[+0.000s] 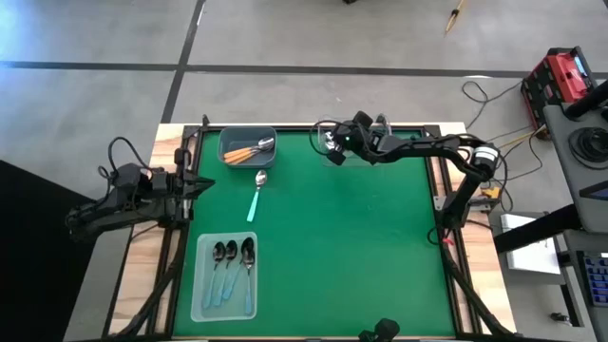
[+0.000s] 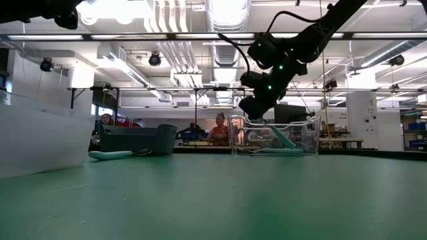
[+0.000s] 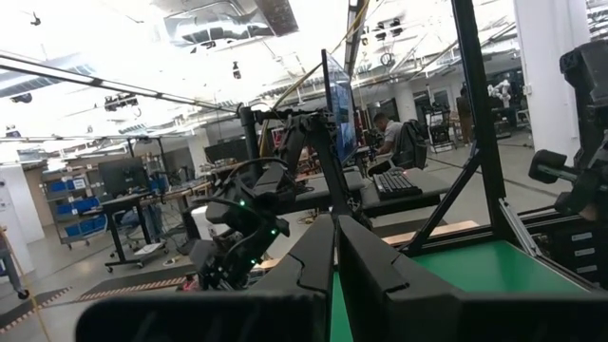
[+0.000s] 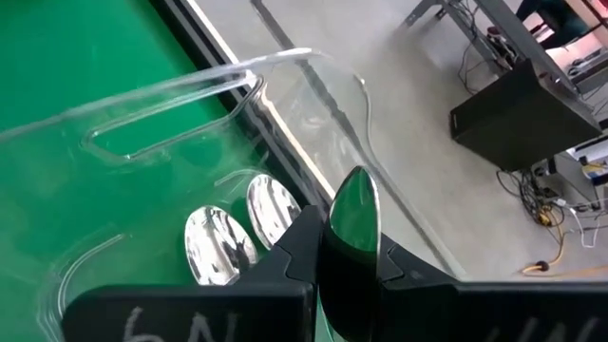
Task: Sort silverware by color (type)
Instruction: Put the light blue spoon into the transparent bin
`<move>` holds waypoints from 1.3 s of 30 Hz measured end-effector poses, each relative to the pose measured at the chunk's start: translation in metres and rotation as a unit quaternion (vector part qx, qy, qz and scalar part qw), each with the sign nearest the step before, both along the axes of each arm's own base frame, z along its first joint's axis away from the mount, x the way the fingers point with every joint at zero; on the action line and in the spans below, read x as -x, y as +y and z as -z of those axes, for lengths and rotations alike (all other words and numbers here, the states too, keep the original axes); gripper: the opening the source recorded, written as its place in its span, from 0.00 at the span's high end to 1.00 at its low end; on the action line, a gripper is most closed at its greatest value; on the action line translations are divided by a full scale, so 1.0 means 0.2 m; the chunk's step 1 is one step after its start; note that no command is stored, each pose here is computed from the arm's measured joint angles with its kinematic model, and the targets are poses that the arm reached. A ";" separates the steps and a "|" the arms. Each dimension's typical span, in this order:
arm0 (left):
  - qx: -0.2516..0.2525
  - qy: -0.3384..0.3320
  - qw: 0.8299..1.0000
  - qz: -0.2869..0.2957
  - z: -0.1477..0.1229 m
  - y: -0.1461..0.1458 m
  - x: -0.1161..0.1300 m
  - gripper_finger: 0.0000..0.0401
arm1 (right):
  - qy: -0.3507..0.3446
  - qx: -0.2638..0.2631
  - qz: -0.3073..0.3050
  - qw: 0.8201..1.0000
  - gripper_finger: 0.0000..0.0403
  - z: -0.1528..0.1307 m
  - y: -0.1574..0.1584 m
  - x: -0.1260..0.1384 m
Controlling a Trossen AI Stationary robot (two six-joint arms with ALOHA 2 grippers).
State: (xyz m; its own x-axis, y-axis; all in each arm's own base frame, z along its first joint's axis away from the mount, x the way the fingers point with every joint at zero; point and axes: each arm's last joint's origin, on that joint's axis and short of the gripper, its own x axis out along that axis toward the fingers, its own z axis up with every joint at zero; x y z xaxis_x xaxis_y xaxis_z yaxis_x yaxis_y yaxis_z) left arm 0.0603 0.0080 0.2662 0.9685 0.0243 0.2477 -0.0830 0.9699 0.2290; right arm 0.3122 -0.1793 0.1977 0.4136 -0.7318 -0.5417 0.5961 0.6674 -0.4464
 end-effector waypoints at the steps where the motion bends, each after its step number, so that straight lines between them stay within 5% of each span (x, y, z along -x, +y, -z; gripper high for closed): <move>1: 0.000 0.000 1.000 0.000 0.00 0.00 0.00 1.00 | 0.001 -0.001 0.000 1.000 0.97 0.00 0.00 0.00; 39: 0.000 -0.010 1.000 0.000 -0.01 0.00 0.00 1.00 | -0.004 -0.004 0.004 1.000 0.92 0.00 0.00 0.00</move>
